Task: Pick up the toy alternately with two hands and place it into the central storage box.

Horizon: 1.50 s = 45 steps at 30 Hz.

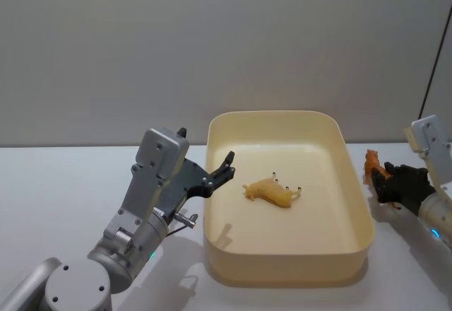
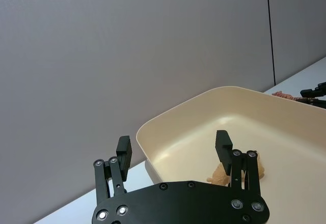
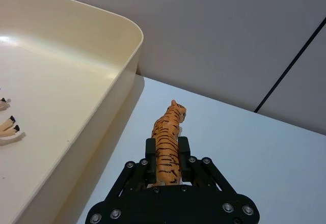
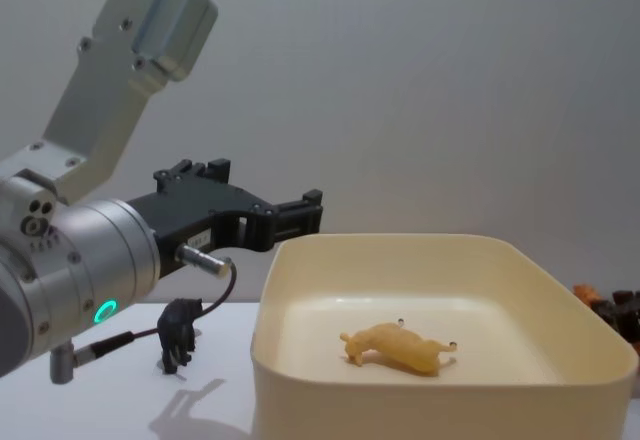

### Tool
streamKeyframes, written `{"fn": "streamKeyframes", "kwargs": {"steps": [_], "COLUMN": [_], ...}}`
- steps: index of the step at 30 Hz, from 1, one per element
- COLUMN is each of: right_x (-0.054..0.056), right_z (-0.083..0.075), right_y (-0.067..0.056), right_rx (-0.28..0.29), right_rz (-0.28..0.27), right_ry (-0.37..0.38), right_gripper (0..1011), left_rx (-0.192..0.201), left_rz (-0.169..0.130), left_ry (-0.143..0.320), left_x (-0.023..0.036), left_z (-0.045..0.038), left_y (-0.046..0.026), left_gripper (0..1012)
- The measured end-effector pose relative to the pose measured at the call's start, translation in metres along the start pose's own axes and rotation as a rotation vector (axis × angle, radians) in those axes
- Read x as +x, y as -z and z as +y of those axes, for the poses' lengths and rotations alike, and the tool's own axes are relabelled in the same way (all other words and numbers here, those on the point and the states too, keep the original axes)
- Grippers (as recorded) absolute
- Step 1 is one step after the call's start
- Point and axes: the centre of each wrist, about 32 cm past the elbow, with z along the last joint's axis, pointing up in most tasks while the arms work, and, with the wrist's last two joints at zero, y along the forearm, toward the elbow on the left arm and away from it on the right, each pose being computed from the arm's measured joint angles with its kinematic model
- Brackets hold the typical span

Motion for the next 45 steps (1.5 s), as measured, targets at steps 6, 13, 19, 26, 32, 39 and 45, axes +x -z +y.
{"fn": "streamKeyframes", "kwargs": {"steps": [6, 13, 19, 26, 32, 39, 45], "right_x": [0.0, 0.001, 0.003, 0.005, 0.008, 0.011, 0.013], "right_z": [0.0, -0.001, -0.002, -0.005, -0.01, -0.021, -0.032], "right_y": [0.0, 0.0, -0.002, -0.009, -0.02, -0.041, -0.06], "right_rx": [0.0, 0.005, 0.042, 0.114, 0.189, 0.288, 0.354], "right_rz": [0.0, -0.003, -0.031, -0.073, -0.111, -0.152, -0.175], "right_ry": [0.0, -0.003, -0.022, -0.045, -0.059, -0.056, -0.067], "right_gripper": [235, 235, 235, 235, 235, 235, 235], "left_rx": [0.0, 0.0, 0.0, 0.0, 0.0, 0.0, 0.0], "left_rz": [0.0, 0.0, 0.0, 0.0, 0.0, 0.0, 0.0], "left_ry": [0.0, 0.0, 0.0, 0.0, 0.0, 0.0, 0.0], "left_x": [0.0, 0.0, 0.0, 0.0, 0.0, 0.0, 0.0], "left_z": [0.0, 0.0, 0.0, 0.0, 0.0, 0.0, 0.0], "left_y": [0.0, 0.0, 0.0, 0.0, 0.0, 0.0, 0.0], "left_gripper": [1001, 1001, 1001, 1001, 1001, 1001, 1001]}}
